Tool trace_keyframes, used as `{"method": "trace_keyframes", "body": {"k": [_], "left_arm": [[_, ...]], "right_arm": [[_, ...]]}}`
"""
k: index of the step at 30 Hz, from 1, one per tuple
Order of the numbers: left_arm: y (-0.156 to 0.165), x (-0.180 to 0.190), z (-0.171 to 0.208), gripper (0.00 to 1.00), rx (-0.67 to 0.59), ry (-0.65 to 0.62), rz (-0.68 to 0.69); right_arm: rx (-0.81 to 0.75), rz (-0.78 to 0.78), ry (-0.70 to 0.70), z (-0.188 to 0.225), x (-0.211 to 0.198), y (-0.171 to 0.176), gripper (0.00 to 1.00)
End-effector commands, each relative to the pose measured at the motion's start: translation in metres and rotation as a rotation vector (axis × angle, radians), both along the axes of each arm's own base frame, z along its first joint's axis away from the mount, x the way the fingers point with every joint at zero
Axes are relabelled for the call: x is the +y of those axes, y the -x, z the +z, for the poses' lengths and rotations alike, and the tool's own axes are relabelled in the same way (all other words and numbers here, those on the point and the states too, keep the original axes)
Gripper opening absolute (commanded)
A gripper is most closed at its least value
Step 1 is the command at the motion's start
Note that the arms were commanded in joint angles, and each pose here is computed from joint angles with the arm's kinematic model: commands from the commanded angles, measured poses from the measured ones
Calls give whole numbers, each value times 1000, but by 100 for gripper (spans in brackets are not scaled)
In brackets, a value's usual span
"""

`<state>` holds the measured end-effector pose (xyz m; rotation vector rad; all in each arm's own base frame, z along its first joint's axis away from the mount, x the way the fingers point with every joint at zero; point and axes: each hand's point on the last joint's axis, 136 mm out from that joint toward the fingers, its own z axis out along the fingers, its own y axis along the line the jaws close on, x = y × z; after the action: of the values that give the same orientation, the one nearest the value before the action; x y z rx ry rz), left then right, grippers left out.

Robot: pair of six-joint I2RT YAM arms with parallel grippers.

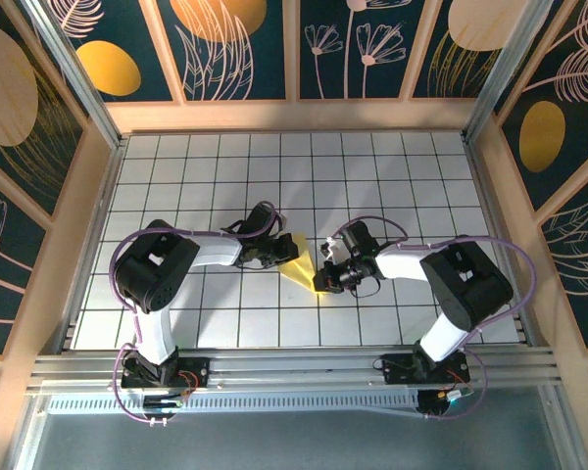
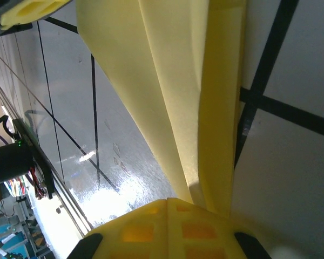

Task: Fold a paper plane with a square sheet of paper (fold left side to right side)
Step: Fourth fold the wing at the center of the table.

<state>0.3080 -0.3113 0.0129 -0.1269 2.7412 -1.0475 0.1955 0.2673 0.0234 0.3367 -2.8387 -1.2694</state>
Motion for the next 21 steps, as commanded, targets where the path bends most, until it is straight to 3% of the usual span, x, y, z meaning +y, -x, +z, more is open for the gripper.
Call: {"method": "trace_keyframes", "body": {"k": [1,21], "left_arm": [[15,22,-29,0,70,-117,24],[15,22,-29,0,71,-119,24]], "right_arm": [[11,0,40,-10,-6,5,0],[26,9,66,-18,-10,10,0]]}}
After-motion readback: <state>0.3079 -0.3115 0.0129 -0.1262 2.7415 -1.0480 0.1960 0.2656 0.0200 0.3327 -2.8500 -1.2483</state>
